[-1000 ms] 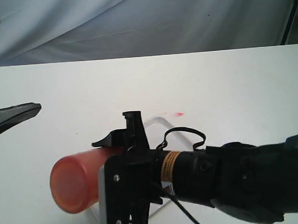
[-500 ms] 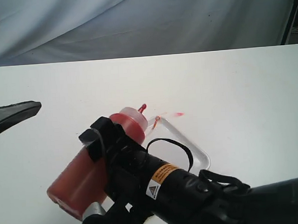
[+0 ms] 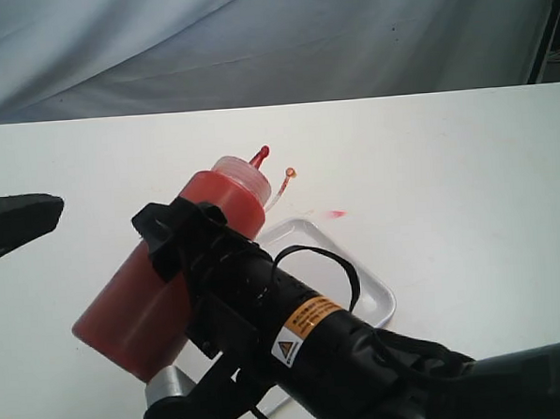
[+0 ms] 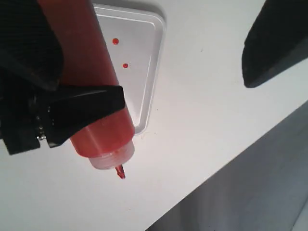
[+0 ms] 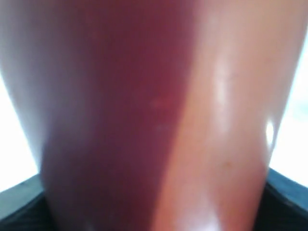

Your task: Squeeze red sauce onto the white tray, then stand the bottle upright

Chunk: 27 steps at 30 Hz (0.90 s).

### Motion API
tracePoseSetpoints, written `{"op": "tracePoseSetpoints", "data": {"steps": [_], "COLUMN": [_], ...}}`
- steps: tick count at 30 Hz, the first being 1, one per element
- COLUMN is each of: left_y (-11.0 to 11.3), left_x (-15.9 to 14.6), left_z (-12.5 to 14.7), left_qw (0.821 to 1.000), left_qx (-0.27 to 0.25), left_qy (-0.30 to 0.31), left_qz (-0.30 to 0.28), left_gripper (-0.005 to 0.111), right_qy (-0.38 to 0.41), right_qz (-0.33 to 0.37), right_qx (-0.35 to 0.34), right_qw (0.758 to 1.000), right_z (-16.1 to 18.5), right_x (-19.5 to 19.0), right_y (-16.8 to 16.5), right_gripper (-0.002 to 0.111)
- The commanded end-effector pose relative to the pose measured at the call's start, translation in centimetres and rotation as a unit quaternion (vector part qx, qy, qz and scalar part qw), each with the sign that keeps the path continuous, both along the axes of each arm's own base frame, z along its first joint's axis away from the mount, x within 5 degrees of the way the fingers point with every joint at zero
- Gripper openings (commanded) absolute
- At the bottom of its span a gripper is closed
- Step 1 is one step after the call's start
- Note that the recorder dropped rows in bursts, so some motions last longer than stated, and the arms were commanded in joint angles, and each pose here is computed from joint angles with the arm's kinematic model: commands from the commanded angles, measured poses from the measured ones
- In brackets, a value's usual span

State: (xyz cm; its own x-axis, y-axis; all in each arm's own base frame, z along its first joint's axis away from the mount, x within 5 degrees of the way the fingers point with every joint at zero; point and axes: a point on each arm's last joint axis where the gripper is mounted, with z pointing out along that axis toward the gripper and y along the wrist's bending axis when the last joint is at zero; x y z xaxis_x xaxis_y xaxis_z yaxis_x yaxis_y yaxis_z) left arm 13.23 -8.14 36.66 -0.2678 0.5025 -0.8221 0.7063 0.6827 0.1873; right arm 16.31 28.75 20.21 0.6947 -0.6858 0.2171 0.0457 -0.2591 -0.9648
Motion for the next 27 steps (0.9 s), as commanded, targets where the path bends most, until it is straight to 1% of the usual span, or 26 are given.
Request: {"op": "tracePoseSetpoints", "data": {"steps": [1,3,5,7,8,11,13,15,17,20,27], "left_y": [-0.4,-0.9,-1.5,-1.8,-2.0,-2.3,-2.5,-2.8,-2.8,-2.7,-2.6], "left_x": [0.5,1.3,2.0,2.4,2.5,3.1,3.4,3.5,3.3,3.1,3.1], "left_z": [-1.5,-2.3,-2.4,-2.2,-2.2,-2.2,-2.2,-2.2,-1.8,-1.5,-1.4], "left_qw": [0.998,0.995,0.993,0.992,0.991,0.990,0.989,0.984,0.981,0.982,0.984], "left_qx": [-0.019,-0.019,-0.030,-0.039,-0.030,-0.009,-0.003,0.005,0.010,0.011,0.008], "left_qy": [0.063,0.091,0.108,0.121,0.127,0.138,0.150,0.179,0.192,0.185,0.179], "left_qz": [0.022,0.021,0.020,0.017,0.010,-0.003,-0.006,-0.018,-0.027,-0.028,-0.025], "left_gripper": [0.094,0.093,0.089,0.081,0.075,0.064,0.060,0.060,0.059,0.055,0.055], "right_qy": [-0.081,-0.089,-0.089,-0.089,-0.093,-0.103,-0.103,-0.096,-0.092,-0.091,-0.108], "right_qz": [-0.006,-0.005,-0.005,-0.008,-0.011,-0.019,-0.021,-0.026,-0.032,-0.035,-0.013], "right_qx": [0.052,0.056,0.056,0.057,0.061,0.073,0.074,0.072,0.074,0.074,0.068], "right_qw": [0.995,0.994,0.994,0.994,0.994,0.992,0.992,0.992,0.992,0.992,0.992], "right_z": [2.2,2.3,2.3,2.3,2.4,2.7,2.7,2.6,2.6,2.6,2.7], "right_x": [0.1,0.1,0.1,0.1,0.1,0.2,0.2,0.3,0.4,0.5,0.5], "right_y": [0.0,0.0,0.0,0.0,-0.1,-0.2,-0.2,-0.3,-0.4,-0.5,-0.3], "right_gripper": [0.000,0.000,0.000,0.000,0.000,0.000,0.000,0.000,0.000,0.000,0.000]}}
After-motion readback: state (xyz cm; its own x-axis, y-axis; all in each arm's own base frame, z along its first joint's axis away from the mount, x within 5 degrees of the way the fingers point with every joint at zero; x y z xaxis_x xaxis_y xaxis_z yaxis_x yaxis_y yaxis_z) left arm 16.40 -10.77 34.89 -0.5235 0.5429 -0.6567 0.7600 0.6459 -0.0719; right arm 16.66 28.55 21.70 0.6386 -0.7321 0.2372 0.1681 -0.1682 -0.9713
